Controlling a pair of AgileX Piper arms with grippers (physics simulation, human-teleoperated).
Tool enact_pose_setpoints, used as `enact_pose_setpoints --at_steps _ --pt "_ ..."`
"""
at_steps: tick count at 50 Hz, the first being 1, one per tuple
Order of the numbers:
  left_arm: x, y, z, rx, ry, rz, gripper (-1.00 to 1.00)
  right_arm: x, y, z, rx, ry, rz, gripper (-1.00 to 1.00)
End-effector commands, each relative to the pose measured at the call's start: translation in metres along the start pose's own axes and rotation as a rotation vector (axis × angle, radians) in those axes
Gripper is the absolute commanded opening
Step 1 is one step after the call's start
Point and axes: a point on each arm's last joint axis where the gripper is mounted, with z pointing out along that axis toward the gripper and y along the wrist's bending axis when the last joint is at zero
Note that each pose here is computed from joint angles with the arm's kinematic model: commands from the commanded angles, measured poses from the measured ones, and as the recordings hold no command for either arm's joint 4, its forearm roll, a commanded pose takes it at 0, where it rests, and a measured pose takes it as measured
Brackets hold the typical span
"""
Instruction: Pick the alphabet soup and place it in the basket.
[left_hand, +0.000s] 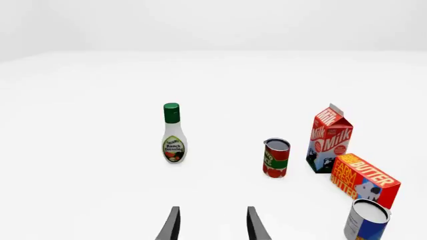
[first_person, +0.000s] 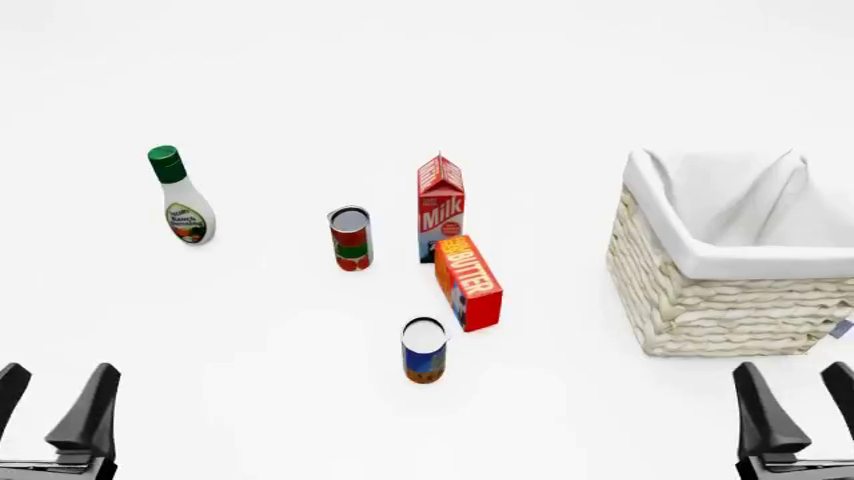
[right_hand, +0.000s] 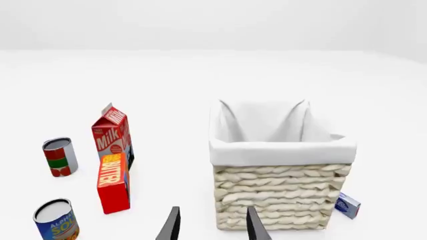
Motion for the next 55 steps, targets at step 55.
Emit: enact_pose_setpoints --at_steps 55 --pt "0.000 0.000 0.000 0.000 0.000 0.000 1.00 -0.079 0.010 -0.019 -0.304 -0.136 0.038 1.00"
